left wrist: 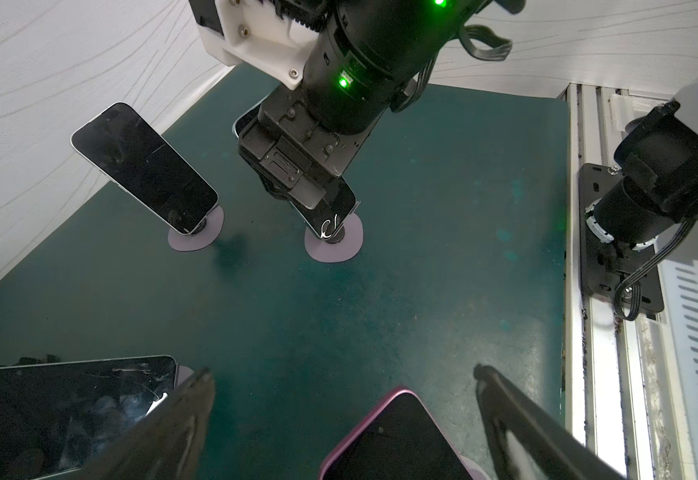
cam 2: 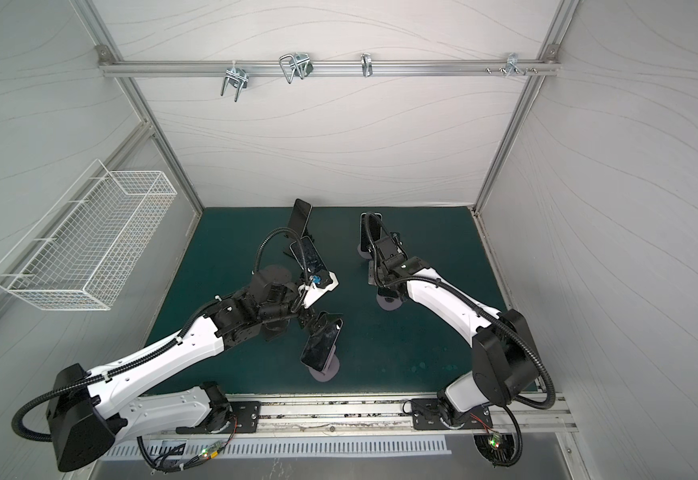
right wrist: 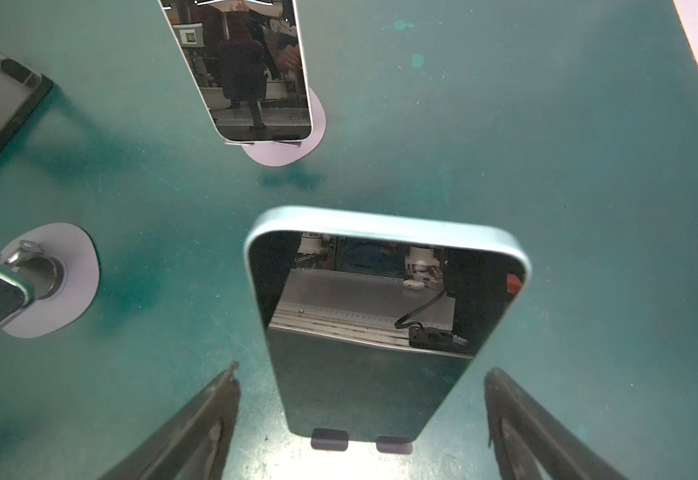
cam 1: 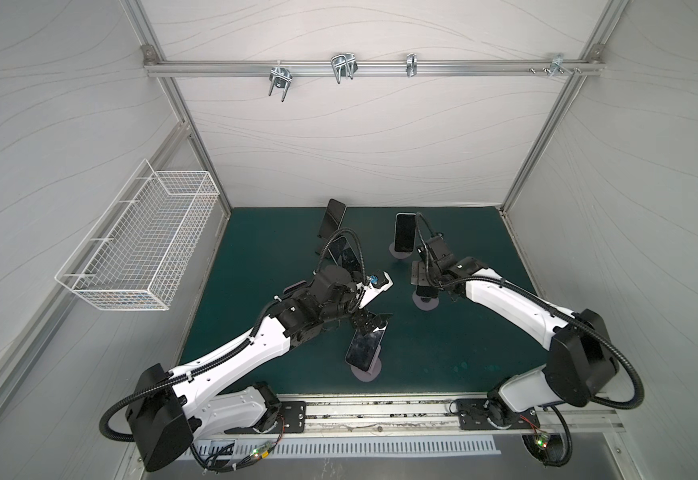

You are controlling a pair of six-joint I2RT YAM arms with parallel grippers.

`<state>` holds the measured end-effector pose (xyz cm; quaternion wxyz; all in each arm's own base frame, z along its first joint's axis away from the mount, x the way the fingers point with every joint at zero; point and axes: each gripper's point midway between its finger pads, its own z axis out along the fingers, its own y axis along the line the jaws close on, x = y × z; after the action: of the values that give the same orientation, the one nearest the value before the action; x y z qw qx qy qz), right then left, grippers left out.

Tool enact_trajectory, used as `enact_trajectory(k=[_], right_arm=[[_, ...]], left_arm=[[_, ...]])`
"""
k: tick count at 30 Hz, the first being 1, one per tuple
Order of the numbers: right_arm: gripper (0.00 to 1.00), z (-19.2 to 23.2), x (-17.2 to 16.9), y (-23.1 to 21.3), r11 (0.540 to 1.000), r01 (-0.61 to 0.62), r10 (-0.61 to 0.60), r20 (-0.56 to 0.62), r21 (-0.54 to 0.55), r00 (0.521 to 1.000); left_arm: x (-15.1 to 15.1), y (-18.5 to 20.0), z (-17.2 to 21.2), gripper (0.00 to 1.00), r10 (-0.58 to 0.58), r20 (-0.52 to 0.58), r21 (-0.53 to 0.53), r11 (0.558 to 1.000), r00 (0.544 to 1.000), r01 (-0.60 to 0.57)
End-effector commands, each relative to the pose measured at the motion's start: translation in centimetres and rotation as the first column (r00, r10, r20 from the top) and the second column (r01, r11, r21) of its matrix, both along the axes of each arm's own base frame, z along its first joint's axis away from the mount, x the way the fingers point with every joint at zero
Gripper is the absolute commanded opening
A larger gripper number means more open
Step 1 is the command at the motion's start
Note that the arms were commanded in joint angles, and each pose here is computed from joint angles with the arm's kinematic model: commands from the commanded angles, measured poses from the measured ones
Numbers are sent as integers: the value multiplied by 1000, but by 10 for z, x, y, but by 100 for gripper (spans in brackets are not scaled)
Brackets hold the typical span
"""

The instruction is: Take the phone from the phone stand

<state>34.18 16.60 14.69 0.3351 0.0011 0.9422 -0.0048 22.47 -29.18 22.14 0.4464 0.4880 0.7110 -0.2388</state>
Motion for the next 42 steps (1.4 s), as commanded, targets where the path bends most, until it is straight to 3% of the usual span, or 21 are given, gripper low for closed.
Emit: enact_trajectory(k=[1, 42], right_arm=[[92, -3, 3, 2, 1000, 20, -20, 10, 0, 1000], [89, -20, -2, -16, 995, 85, -84, -21, 53, 996]], left_arm=[[4, -4, 8, 99, -8, 44, -5, 1000, 999, 8], [10, -1, -1, 99, 28, 51, 38, 999, 998, -30]])
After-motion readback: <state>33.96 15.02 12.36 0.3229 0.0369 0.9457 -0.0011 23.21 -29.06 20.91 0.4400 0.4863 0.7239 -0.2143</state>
